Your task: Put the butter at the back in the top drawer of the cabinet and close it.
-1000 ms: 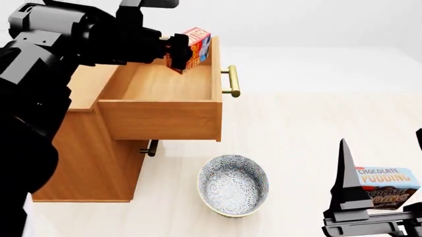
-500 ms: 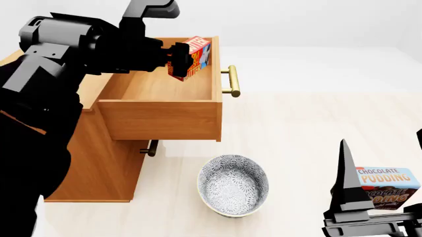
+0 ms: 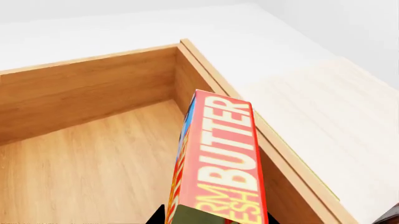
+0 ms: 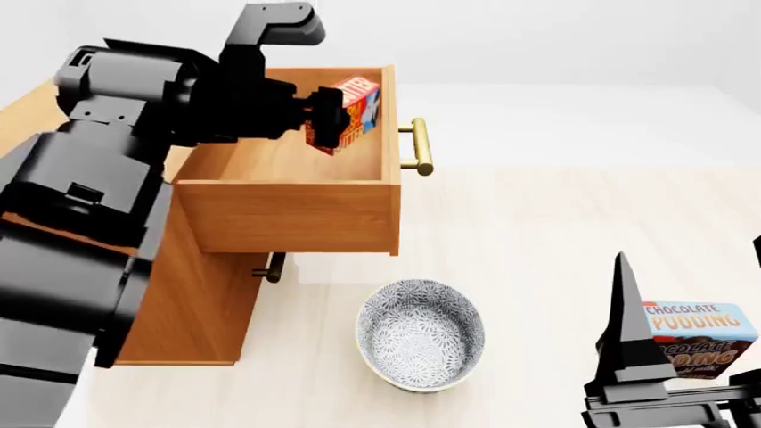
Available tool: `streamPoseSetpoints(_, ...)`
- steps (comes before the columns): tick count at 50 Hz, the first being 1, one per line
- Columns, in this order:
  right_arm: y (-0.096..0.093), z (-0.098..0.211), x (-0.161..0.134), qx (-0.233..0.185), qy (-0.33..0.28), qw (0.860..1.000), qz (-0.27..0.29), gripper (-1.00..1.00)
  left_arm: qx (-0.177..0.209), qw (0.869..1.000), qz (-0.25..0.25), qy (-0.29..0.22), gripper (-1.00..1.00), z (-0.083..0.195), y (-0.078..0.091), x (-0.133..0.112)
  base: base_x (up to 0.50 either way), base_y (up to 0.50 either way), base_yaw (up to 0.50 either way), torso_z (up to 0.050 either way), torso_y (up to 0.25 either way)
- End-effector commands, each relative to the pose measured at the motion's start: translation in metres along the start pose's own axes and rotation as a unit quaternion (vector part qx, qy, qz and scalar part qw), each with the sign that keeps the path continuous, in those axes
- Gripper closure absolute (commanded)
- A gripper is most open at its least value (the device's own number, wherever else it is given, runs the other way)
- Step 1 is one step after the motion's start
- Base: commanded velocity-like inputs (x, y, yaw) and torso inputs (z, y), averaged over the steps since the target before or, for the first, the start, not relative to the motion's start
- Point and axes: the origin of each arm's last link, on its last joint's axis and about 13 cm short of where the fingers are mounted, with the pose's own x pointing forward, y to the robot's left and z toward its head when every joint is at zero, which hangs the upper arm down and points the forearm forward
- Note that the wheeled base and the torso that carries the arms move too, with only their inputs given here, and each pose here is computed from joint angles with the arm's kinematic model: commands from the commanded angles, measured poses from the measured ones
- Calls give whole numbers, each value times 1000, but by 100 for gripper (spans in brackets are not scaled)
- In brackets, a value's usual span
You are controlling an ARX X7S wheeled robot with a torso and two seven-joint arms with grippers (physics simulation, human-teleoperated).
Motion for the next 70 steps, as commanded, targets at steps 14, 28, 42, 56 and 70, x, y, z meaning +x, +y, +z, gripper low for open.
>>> streamPoseSetpoints(14,0,0,0,1,-1,1000,-3,-100,-24,999,-18,-16,100,-1,-4,4,0,0,0,0,1)
streamPoseSetpoints(28,0,0,0,1,-2,1000,-4,-100,-35,999,-23,-14,100,-9,-2,9,0,0,0,1,1)
streamPoseSetpoints(42,0,0,-1,2,-1,1000,-5,-100,-43,999,-25,-12,100,-17,-2,14,0,0,0,1,1)
streamPoseSetpoints(56,1,-1,-2,2,-3,1000,-6,-100,-48,999,-23,-10,100,-21,-2,17,0,0,0,0,1)
streamPoseSetpoints(70,1,-1,-2,2,-4,1000,-7,-100,-49,998,-23,-7,100,-24,-2,19,0,0,0,1,1)
